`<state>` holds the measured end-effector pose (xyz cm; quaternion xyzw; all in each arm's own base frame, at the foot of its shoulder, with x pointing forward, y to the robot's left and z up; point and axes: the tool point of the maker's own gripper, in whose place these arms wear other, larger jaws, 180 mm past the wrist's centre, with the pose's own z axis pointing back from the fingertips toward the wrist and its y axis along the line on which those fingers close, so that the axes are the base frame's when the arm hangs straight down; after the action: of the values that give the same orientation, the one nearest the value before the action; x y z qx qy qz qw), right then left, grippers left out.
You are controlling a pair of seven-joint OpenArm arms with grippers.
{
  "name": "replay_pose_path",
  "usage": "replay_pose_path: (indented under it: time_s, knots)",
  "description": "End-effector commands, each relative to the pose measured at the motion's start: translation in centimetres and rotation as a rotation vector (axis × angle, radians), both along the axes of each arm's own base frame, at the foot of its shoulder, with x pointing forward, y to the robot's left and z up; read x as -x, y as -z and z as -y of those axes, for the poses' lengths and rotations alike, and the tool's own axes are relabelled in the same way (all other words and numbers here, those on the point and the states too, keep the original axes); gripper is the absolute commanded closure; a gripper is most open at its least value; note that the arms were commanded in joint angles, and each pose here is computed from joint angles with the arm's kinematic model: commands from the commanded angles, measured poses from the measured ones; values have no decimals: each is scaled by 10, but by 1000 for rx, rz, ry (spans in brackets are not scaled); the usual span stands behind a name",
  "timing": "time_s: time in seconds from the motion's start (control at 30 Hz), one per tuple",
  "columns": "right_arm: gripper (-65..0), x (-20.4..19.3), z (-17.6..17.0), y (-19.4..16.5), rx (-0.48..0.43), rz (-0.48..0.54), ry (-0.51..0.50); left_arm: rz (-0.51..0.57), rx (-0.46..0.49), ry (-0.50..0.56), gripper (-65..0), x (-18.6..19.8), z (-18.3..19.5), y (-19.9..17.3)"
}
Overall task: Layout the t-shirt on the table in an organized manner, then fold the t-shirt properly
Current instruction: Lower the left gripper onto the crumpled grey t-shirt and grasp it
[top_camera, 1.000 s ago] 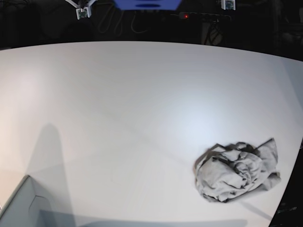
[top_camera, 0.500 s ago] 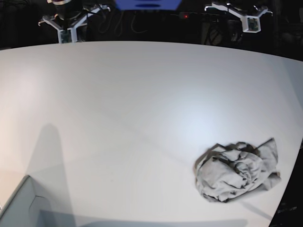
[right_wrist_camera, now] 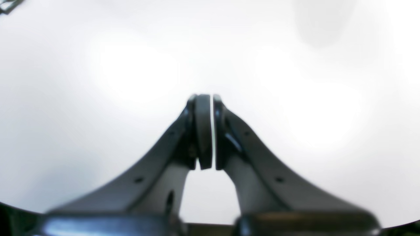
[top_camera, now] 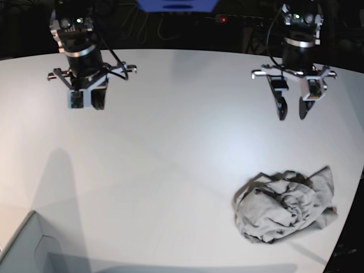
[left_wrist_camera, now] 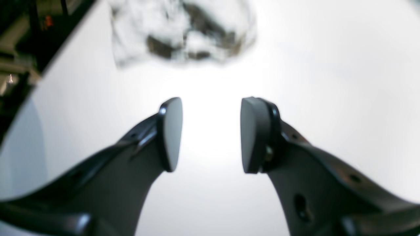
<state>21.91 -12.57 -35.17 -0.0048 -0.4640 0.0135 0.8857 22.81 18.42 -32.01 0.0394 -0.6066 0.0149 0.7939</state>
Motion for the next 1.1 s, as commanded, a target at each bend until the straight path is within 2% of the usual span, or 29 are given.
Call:
replay_pose_path:
  time_s: [0.0,0.17,0.3,0.47,0.57,0.7,1.07]
  knots:
    - [-70,-11,-3,-12,-15,41,5,54,-4,0,-282,-9,0,-13]
    - [-259,-28,-8,-11,-38,-24,19,29,11,-22,-371,-55,-7,-4]
    - [-331,-31,-8,-13,-36,-21,18,46,52,-98,-430,-87,-33,0]
    - [-336,-23,-6,-7,-32,-47,20,79,183,-234,-433,-127,-77,5]
    - [-336,-15,-5,-1,-25,-67,17,63,233,-294,-434,-146,-95,18]
    - [-336,-4,0,6,-5,-97,8,35,233,-305,-434,-179,-111,25]
    - [-336,9,12,13,9,-132,37,-109,335,-372,-434,-240,-127,59]
